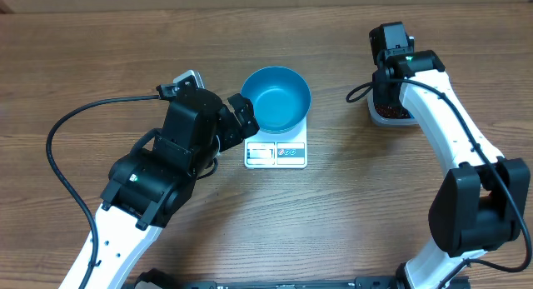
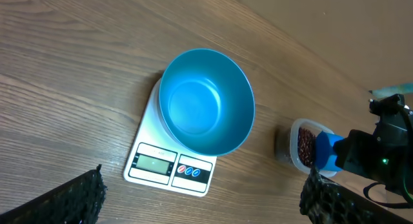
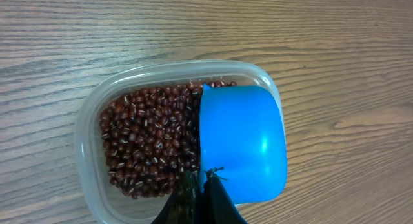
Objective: Scoop item into bowl and weigh 150g on scale
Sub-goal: 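Lower the blue scoop with the right gripper into the bean tub, then push the scoop through the beans with the right gripper to fill it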
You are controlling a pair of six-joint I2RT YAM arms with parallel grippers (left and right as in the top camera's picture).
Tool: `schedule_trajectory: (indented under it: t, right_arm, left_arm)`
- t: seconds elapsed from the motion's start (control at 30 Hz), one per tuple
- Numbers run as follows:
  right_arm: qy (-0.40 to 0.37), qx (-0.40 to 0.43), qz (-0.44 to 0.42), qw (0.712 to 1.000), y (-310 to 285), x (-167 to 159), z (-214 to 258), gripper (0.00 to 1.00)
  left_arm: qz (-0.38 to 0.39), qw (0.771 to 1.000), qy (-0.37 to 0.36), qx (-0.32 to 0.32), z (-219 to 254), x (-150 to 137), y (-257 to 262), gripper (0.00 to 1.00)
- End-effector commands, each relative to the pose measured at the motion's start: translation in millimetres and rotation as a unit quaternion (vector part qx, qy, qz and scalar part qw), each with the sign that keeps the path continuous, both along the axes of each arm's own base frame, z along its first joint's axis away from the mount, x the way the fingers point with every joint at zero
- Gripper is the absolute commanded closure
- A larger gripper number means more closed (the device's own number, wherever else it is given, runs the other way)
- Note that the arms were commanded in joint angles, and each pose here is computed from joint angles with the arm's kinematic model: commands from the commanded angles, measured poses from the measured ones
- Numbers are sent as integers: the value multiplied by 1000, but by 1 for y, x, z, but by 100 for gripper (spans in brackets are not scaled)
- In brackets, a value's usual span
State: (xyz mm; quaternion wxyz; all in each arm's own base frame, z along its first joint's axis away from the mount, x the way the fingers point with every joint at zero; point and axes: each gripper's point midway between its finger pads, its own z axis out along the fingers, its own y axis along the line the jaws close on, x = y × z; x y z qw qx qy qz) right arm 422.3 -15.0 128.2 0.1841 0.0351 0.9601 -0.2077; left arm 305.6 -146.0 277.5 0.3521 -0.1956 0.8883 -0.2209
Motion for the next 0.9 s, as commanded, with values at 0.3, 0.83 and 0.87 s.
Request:
schedule_trajectory:
  t: [0.3, 0.83, 0.87]
  right_arm:
    - [-15, 56, -8, 998, 15, 7, 2, 96]
    - [-16, 119, -19, 993, 20, 9, -4, 96]
    - [-16, 126, -21, 992, 18, 9, -5, 96]
  left_arm:
    - [0, 1000, -18, 4, 11, 1, 2, 1]
    - [0, 1000, -18, 4, 11, 1, 2, 0]
    - [0, 1000, -18, 4, 11, 1, 2, 1]
